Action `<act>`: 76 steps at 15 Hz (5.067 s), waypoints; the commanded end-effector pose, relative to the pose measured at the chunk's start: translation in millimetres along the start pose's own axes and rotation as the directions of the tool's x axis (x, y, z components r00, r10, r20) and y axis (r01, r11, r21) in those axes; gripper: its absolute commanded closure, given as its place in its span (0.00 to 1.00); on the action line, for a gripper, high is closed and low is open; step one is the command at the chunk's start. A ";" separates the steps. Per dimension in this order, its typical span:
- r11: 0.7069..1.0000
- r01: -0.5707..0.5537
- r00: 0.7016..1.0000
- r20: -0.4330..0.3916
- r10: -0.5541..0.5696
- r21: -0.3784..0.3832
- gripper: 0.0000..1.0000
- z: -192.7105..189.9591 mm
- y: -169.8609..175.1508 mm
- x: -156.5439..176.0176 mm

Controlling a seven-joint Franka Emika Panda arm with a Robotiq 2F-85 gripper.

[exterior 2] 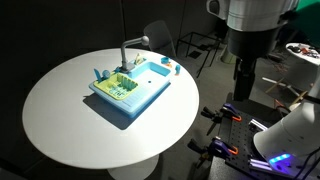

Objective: Move the blue and orange cups forward

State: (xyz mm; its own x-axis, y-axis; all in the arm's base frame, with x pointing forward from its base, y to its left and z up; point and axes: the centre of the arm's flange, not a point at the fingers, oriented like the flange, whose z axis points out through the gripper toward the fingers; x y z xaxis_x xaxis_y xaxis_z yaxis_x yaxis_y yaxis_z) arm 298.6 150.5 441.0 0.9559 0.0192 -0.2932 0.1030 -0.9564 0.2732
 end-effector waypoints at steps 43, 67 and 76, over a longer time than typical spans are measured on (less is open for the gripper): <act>0.842 -0.441 0.858 -0.128 0.497 0.309 0.00 26.8 222.3 45.0; 0.810 -0.468 0.827 -0.148 0.543 0.354 0.00 84.4 398.3 165.3; 0.830 -0.430 0.847 -0.161 0.507 0.354 0.00 121.9 410.5 206.6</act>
State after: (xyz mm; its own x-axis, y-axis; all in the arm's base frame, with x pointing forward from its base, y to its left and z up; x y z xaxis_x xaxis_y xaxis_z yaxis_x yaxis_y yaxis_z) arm 489.3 -261.5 390.1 0.8952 -0.4449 0.0258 -0.4456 -0.8939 0.0494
